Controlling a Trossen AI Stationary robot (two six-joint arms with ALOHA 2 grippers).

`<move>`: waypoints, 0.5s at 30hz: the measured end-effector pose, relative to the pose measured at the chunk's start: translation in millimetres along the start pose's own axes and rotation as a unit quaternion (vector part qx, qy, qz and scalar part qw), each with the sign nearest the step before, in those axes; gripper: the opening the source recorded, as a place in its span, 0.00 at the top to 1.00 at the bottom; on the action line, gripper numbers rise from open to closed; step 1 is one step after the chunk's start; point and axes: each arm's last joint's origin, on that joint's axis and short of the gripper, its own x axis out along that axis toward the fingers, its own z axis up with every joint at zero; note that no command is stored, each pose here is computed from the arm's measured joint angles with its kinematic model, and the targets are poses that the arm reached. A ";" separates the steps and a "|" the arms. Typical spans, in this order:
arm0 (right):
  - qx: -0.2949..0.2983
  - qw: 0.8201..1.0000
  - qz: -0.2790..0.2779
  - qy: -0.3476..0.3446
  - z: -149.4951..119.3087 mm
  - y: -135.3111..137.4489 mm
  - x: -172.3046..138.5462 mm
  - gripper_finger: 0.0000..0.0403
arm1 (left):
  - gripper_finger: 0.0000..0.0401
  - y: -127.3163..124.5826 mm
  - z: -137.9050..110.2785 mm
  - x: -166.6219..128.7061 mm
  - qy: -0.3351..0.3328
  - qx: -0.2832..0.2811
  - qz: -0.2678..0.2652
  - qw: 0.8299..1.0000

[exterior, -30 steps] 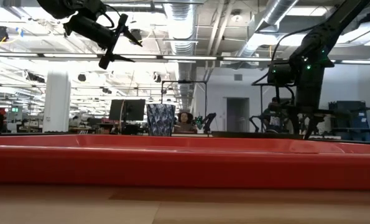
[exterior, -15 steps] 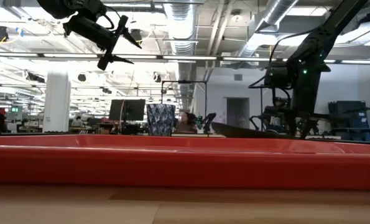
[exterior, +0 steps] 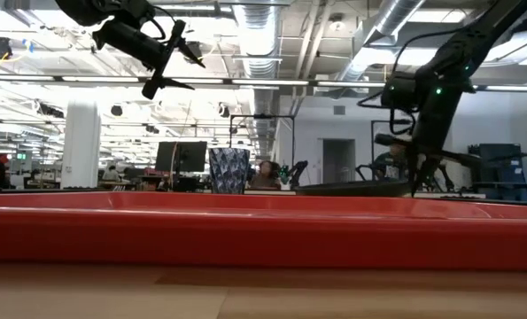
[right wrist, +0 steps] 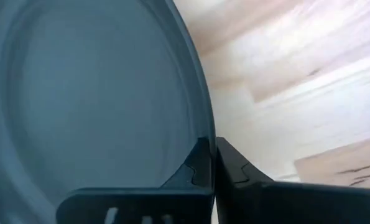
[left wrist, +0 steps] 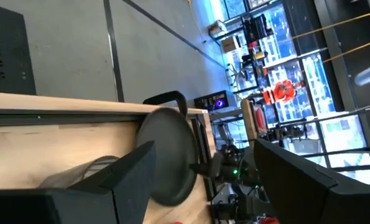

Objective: Pick and place plate/cup/fork/spoon on tray
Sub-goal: Put the black plate on the orange serving tray

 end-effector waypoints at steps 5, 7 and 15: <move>0.009 0.998 0.048 -0.034 4.4 3.9 -18.3 0.99 | 0.37 -2.5 -2.5 1.8 0.001 0.004 -0.004 1.000; 0.010 0.996 0.072 -0.043 6.8 5.3 -25.7 0.99 | 0.37 -3.5 -4.3 2.8 0.005 0.007 -0.005 1.000; 0.014 0.968 0.234 -0.087 15.1 22.1 -62.0 0.99 | 0.37 -16.4 -15.5 9.8 0.022 0.035 -0.040 0.998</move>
